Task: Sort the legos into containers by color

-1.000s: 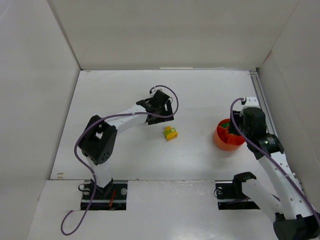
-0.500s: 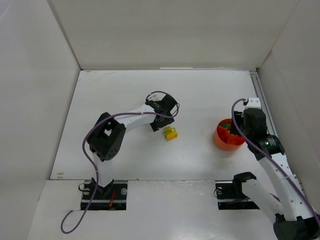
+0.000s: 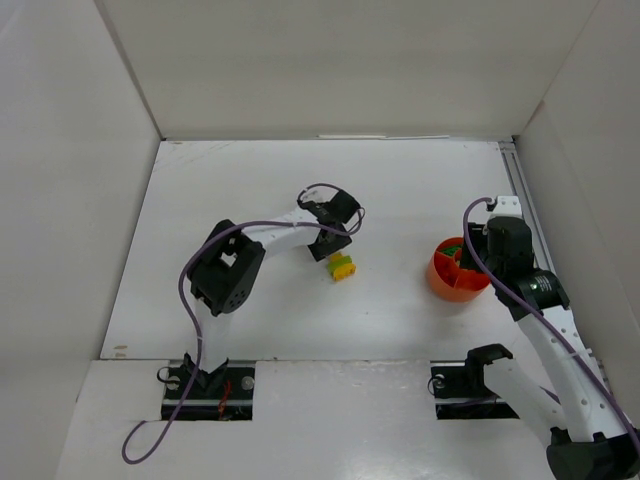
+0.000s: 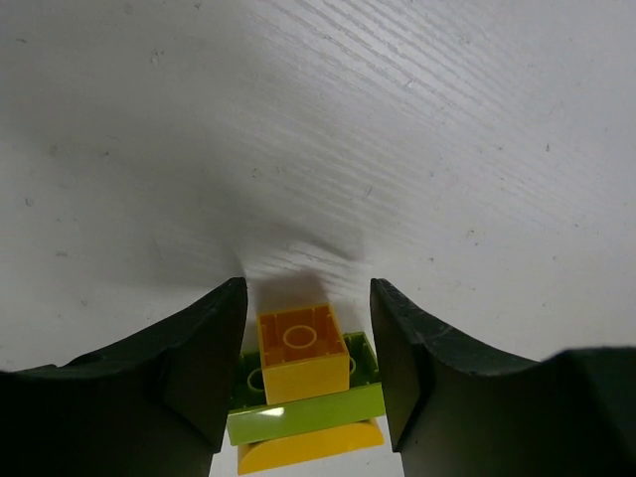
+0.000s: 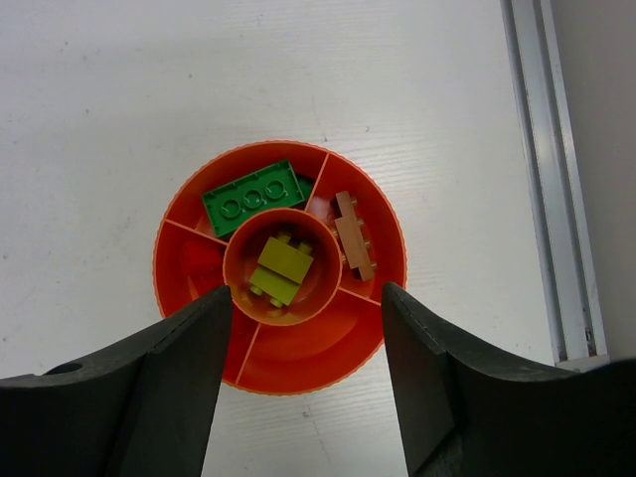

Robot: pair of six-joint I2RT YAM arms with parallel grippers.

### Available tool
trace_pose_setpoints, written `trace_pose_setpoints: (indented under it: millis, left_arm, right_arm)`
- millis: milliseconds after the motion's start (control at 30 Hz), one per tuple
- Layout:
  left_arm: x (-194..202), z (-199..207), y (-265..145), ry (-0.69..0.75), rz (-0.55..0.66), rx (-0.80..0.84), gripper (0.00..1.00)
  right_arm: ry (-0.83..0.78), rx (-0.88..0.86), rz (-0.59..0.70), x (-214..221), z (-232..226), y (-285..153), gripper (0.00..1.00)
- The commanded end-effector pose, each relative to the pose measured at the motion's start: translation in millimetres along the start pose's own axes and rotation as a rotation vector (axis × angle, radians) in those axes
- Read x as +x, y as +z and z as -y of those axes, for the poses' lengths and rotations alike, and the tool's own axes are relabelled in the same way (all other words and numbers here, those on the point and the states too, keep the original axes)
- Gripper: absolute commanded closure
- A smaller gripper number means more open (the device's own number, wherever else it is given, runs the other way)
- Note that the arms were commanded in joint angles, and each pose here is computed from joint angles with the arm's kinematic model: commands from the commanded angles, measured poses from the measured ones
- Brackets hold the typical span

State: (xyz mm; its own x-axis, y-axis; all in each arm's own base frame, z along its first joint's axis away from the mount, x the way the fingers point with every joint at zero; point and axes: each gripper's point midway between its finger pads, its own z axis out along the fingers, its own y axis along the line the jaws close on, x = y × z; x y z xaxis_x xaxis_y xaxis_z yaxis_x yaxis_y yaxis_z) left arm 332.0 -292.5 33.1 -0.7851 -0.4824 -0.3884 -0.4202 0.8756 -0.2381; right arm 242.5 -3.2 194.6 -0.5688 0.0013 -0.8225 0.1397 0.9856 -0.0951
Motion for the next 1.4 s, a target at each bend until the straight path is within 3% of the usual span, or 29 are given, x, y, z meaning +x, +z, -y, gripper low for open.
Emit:
trace_pose_setpoints:
  millis: [0,133,533,700,800,900,1067,1233,1367]
  left_arm:
    - [-5.6,15.7,-13.5,0.002,0.034,0.034,0.51]
    - [2.5,17.2,-18.0,0.024,0.038,0.04,0.59]
    - [10.8,13.1,-13.3,0.052,0.049,0.012,0.64]
    - [6.3,18.2,-14.9,0.054,0.066,0.026,0.7]
    - [-16.6,30.0,-43.4,0.033,0.156,0.07,0.71]
    - [-41.6,39.3,-89.8,-0.032,0.269,0.157,0.71]
    - [-81.4,54.2,-193.4,-0.23,0.429,0.471,0.7]
    - [-87.5,53.2,-244.1,-0.329,0.472,0.666,0.7]
    - [-90.7,54.8,-265.6,-0.371,0.495,0.736,0.7]
  right_arm:
    - [0.032,0.014,0.057,-19.4,4.5,-8.5,0.33]
    - [0.032,0.014,0.057,-19.4,4.5,-8.5,0.33]
    - [0.032,0.014,0.057,-19.4,4.5,-8.5,0.33]
    - [0.023,-0.015,0.077,-23.6,0.4,-10.1,0.32]
    - [-0.054,-0.209,0.131,-30.5,-31.1,-12.9,0.32]
    - [-0.143,-0.476,0.266,-50.7,-74.8,-28.5,0.29]
    - [-0.162,-0.869,0.452,-78.1,-140.5,-61.6,0.26]
    - [-0.197,-0.971,0.497,-94.5,-173.8,-72.8,0.25]
    - [-0.233,-1.089,0.598,-121.6,-211.1,-111.2,0.24]
